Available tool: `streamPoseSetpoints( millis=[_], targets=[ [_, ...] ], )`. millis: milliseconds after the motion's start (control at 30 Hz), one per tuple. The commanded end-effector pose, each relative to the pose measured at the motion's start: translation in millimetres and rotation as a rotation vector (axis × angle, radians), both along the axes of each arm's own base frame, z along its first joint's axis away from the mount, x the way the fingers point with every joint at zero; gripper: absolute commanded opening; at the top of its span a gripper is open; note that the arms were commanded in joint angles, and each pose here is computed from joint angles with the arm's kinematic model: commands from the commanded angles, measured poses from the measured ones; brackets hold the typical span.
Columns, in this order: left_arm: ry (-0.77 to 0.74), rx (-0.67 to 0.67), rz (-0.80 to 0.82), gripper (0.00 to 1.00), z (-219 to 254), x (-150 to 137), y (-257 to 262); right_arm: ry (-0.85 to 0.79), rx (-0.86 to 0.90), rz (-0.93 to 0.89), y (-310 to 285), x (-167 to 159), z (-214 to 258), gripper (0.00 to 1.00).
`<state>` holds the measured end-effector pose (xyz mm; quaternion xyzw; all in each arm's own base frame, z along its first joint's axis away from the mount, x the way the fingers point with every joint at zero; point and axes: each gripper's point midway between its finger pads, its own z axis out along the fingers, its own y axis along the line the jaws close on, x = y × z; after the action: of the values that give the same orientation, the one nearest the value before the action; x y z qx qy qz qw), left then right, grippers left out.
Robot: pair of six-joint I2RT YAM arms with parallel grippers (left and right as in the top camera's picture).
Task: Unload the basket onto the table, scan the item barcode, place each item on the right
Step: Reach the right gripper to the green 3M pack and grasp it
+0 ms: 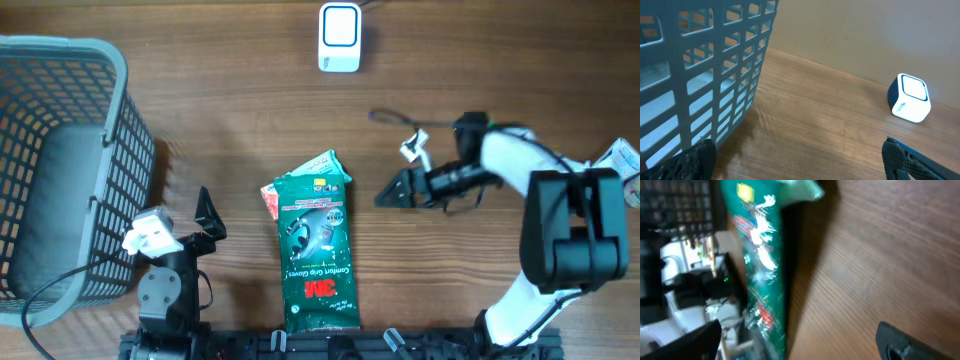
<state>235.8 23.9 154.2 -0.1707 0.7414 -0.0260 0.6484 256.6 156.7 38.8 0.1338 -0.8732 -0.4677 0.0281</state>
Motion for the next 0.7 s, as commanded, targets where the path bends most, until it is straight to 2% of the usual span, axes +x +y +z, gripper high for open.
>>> streamPoseSetpoints(
  millis=[0, 167, 233, 267, 300, 333, 433, 533, 567, 600, 633, 667],
  targets=[
    [-0.006, -0.003, 0.020, 1.00, 0.0, -0.6, 3.7, 0.140, -0.114, -0.020, 30.5, -29.0, -30.8, 1.00],
    [-0.006, -0.003, 0.020, 1.00, -0.1, -0.6, 3.7, 0.035, -0.292, 0.220, 101.1, -80.8, -55.7, 1.00],
    [-0.006, -0.003, 0.020, 1.00, -0.1, -0.6, 3.7, 0.015, -0.366, 0.242, 114.2, -95.4, -63.4, 0.98],
    [-0.006, -0.003, 0.020, 1.00, 0.0, -0.6, 3.7, 0.004, -0.354, 0.269, 122.6, -103.1, -62.4, 0.79],
    [-0.006, -0.003, 0.020, 1.00, 0.0, -0.6, 3.6, 0.007, -0.346, 0.270, 129.6, -107.1, -61.4, 0.30],
    [-0.006, -0.003, 0.020, 1.00, 0.0, -0.6, 3.7, 0.021, -0.335, 0.249, 134.5, -106.6, -59.7, 0.04],
    [-0.006, -0.003, 0.020, 1.00, 0.0, -0.6, 3.7, 0.037, -0.234, 0.258, 146.8, -105.7, -47.5, 0.04],
    [-0.006, -0.003, 0.020, 1.00, -0.1, -0.6, 3.7, 0.239, -0.211, 0.116, 150.7, -95.4, -25.3, 0.04],
    [-0.006, -0.003, 0.020, 1.00, 0.0, -0.6, 3.7, 0.425, -0.221, 0.001, 149.1, -92.7, -10.3, 0.04],
    [-0.006, -0.003, 0.020, 1.00, 0.0, -0.6, 3.8, 0.678, -0.237, -0.117, 146.4, -96.1, 9.3, 0.04],
    [-0.006, -0.003, 0.020, 1.00, 0.0, -0.6, 3.7, 0.918, -0.193, -0.182, 147.8, -96.7, 35.5, 0.04],
    [-0.006, -0.003, 0.020, 1.00, 0.0, -0.6, 3.7, 1.067, -0.122, -0.171, 149.9, -95.9, 59.9, 0.04]
  ],
)
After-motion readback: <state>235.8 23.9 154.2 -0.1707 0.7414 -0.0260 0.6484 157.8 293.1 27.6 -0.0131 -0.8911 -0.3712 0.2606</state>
